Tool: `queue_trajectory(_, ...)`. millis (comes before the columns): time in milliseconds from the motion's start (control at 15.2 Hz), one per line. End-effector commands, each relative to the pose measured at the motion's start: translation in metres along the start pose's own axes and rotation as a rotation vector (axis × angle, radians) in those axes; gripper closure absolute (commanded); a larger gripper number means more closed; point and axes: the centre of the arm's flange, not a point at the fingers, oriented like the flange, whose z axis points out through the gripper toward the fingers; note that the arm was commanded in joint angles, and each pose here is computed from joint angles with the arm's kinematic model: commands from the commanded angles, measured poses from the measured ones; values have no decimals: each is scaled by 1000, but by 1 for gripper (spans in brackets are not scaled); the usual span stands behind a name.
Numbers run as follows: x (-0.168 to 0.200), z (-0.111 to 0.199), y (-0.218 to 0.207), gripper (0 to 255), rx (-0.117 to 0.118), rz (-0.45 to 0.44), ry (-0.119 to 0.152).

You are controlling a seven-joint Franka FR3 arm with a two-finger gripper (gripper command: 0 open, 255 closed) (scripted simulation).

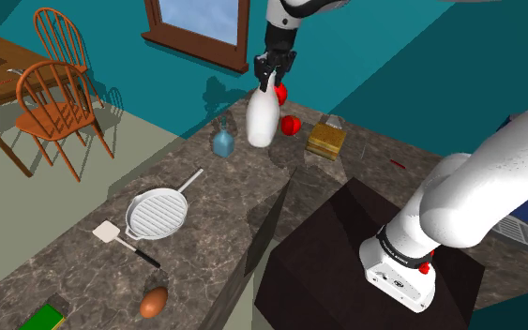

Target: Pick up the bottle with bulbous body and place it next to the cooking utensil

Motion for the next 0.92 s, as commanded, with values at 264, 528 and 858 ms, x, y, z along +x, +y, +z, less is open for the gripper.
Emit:
queue_trajectory(264, -3, 2, -79, 255, 0, 1, 0)
queue_trajectory(528, -7, 1, -132, 255, 0, 1, 0)
queue_trajectory(858, -12, 1, -198, 255, 0, 1, 0)
